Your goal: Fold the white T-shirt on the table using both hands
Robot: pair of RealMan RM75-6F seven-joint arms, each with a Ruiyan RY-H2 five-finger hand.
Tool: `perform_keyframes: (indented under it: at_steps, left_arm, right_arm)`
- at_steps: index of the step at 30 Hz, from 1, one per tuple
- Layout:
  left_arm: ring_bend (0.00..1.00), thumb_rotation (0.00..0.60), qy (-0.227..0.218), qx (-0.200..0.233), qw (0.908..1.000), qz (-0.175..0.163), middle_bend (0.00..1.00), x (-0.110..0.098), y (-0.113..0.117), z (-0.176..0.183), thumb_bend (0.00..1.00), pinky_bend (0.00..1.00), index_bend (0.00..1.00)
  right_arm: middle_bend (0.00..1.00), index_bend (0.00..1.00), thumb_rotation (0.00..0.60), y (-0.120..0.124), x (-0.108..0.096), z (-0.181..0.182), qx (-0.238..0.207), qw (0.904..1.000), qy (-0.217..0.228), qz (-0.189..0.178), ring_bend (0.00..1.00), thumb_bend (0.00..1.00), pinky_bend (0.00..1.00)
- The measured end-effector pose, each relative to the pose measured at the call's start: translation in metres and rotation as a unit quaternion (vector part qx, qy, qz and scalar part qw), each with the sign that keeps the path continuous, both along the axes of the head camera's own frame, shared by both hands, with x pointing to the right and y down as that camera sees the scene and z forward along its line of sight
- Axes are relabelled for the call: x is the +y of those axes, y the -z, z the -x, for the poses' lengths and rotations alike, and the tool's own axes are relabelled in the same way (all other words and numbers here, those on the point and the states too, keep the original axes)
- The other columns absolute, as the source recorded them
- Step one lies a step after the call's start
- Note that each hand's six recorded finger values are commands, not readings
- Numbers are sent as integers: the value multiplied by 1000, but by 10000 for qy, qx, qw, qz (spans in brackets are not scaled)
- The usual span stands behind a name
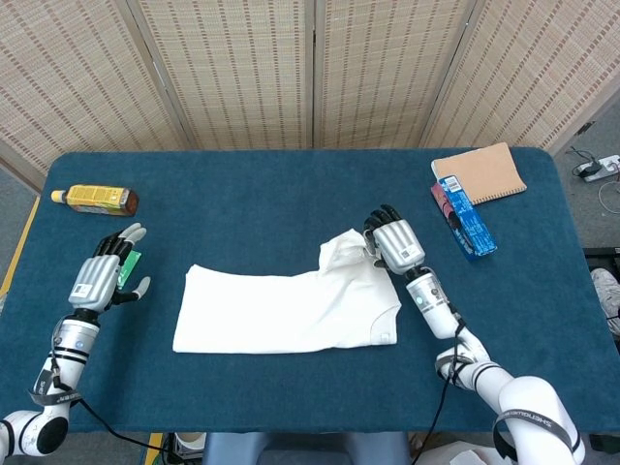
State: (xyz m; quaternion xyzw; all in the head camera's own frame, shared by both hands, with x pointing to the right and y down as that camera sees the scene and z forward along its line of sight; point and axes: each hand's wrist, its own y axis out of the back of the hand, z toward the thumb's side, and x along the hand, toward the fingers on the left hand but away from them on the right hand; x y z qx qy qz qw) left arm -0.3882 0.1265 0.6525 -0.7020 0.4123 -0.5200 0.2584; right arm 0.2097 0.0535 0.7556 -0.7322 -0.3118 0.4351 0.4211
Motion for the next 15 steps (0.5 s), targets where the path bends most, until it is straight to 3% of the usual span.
perform_keyframes:
  at_steps: [8,10,14,15]
  left_arm:
    - [0,600,-12,-38,10000,-20,52,0,3,2,384,6,38]
    - [0,600,-13,-55,10000,-31,52,-1,4,3,384,6,38]
    - [0,600,-17,-77,10000,-45,52,0,6,5,384,6,38]
    - [0,600,-19,-88,9999,-45,52,0,7,6,384,6,38]
  right_arm:
    - [365,682,600,-11,-10,5,187,9992,-316,156,203,387,112]
    - [316,566,600,-15,-12,6,270,9988,-352,219,198,386,112]
    - [163,169,600,-21,-16,8,406,9976,-432,354,107,326,85]
    - [140,114,600,-22,-18,9,441,9973,-453,384,91,312,74]
